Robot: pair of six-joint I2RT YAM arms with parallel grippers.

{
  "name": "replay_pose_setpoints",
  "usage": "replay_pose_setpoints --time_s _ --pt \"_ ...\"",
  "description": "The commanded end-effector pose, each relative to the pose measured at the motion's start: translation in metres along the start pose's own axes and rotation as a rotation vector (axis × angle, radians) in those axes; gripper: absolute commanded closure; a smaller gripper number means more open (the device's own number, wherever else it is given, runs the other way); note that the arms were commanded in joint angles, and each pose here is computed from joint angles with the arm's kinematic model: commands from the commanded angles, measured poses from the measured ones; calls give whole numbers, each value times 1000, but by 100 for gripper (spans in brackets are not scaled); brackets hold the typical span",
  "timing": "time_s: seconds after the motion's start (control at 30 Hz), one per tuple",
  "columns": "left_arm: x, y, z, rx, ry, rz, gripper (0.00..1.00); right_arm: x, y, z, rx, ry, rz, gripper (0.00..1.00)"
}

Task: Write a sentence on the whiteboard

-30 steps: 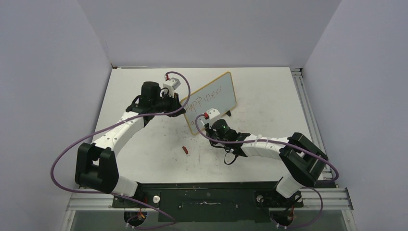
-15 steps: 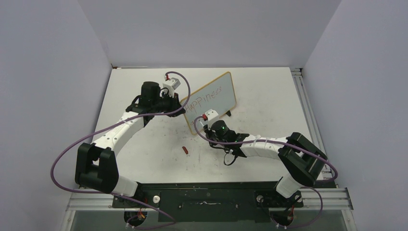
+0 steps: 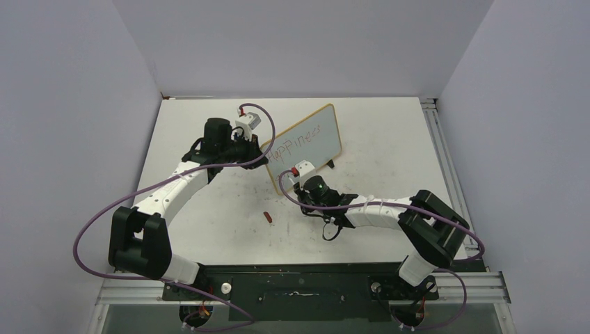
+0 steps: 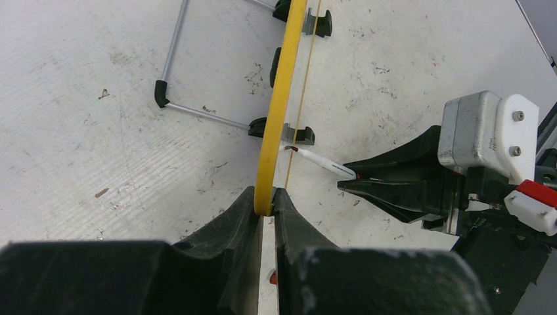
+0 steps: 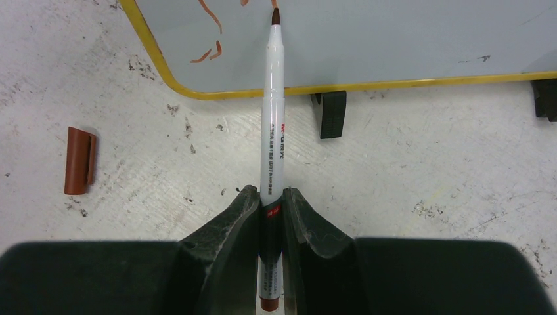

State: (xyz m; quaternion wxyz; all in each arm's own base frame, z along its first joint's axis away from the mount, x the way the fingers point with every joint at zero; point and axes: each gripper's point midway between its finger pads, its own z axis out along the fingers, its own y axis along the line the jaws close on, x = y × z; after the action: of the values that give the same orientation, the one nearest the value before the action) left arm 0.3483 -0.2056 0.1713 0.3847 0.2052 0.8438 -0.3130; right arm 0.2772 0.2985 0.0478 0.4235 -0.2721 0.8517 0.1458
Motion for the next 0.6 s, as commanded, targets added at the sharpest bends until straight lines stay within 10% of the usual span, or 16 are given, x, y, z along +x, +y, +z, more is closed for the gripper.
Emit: replay_pose_setpoints --time_s 0.0,0.57 --pt "-27 -9 -11 7 -73 59 100 -8 -7 2 35 -23 30 95" --pt "-27 -9 -11 8 -73 59 100 -29 -15 3 63 -64 30 95"
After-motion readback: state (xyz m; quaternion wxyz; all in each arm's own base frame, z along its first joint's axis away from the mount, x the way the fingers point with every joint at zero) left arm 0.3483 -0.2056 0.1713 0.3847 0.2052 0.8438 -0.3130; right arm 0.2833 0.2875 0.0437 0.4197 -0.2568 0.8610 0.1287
